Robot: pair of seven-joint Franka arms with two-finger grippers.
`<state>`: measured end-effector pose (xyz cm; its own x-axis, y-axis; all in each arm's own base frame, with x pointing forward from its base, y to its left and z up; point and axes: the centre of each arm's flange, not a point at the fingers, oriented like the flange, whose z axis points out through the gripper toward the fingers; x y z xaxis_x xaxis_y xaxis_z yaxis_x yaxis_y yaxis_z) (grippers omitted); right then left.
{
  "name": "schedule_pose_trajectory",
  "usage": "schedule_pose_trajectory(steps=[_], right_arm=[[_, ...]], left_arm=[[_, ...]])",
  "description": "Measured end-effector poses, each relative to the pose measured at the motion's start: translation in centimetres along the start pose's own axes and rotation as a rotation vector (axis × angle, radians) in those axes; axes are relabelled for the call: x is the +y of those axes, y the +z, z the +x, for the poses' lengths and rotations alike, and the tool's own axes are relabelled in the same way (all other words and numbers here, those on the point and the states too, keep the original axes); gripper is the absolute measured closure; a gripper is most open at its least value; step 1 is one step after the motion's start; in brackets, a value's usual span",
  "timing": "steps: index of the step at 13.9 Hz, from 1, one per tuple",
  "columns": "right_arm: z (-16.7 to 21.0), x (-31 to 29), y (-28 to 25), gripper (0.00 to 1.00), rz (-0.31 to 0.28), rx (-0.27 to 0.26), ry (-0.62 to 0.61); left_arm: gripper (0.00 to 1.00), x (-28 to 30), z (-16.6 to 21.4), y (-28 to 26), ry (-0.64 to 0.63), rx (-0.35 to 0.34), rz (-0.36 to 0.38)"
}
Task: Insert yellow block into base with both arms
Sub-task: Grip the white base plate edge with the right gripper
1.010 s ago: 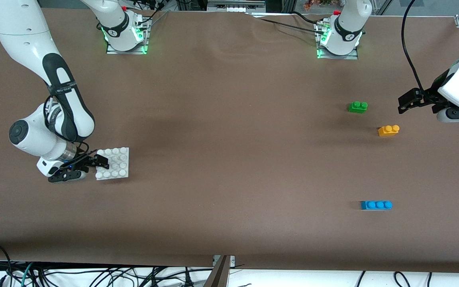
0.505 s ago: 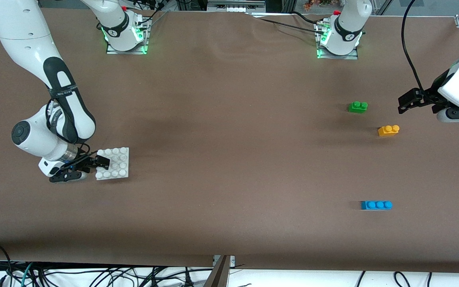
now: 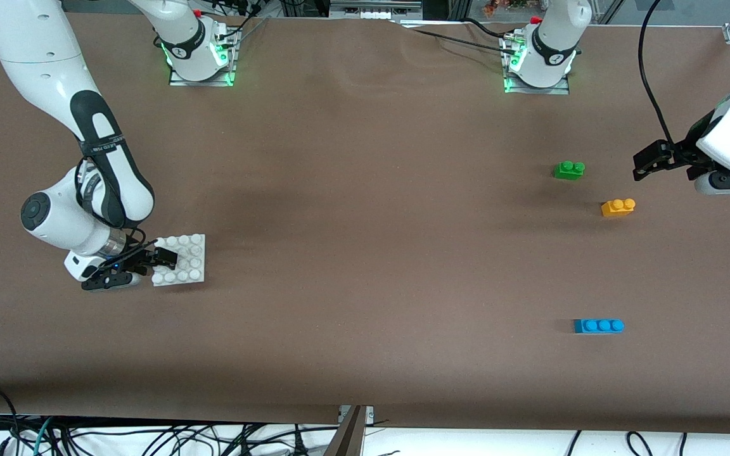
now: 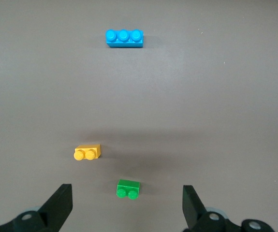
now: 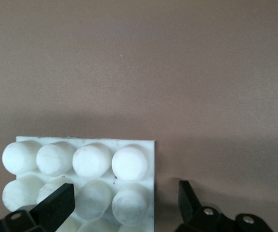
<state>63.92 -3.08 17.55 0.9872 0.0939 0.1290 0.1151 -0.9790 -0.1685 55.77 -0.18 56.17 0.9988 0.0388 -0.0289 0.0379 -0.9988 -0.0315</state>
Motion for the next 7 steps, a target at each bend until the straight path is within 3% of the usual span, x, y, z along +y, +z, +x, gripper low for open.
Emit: schedule_pose_trajectory(steps=[5, 7], right_arm=[[-0.08, -0.2, 0.44, 0.07, 0.005, -0.001, 0.003], [0.1, -0.35, 0.16, 0.25, 0.007, 0.003, 0.001]], left_arm=[[0.0, 0.0, 0.0, 0.0, 0.0, 0.0, 0.0], [0.0, 0.0, 0.0, 0.0, 0.0, 0.0, 0.0]])
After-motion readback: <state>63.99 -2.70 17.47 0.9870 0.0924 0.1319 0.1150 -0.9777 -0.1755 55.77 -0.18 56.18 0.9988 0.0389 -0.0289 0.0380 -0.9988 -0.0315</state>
